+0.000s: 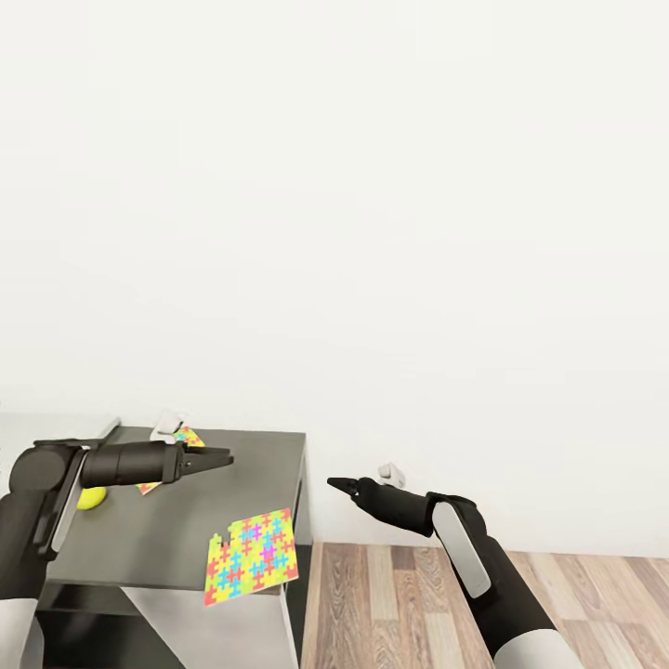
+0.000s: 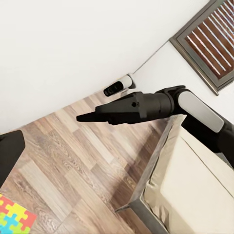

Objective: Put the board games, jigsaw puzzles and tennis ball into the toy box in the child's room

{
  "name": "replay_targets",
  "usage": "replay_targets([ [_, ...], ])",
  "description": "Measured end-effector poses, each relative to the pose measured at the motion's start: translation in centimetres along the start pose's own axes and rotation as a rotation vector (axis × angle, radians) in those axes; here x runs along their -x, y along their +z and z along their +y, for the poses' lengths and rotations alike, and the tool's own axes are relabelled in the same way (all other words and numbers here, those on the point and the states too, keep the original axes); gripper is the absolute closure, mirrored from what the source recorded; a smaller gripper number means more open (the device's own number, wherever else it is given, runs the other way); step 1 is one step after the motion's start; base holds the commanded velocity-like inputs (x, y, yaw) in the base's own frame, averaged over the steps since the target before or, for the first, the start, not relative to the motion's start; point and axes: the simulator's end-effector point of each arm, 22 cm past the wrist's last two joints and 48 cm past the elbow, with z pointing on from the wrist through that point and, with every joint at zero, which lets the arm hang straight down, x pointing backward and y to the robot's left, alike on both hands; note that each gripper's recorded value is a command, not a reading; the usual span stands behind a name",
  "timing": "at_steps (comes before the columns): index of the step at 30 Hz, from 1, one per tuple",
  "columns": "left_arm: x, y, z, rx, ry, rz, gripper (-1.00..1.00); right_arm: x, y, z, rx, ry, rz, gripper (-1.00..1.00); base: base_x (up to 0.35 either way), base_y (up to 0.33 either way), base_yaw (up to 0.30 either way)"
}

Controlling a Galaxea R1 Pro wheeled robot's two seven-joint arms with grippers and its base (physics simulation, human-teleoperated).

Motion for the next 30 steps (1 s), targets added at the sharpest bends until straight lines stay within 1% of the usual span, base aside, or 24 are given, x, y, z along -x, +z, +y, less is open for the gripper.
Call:
replay_targets([
  [8,-0.3,0.1,0.1,-0.002,0.013,-0.005,-1.00,-0.1,0.2,-0.4,0.000,-0.002,-0.001,-1.00,0.000,0.000,0.084],
  [12,-0.1,0.0,-0.1,-0.002,0.019,-0.008,-1.00,-0.1,0.0,-0.2,0.004,0.001,0.003,-1.00,0.000,0.000,0.130],
  [21,0.1,-0.1,-0.7,-0.004,0.030,-0.012,-1.00,-1.0,-0.5,0.0,0.004,0.031,0.053,-1.00,0.000,0.000,0.147],
  [30,0.5,-0.4,-1.2,-0.004,0.042,-0.018,-1.00,-0.9,-0.7,0.5,0.007,0.024,0.051,-1.00,0.000,0.000,0.091],
])
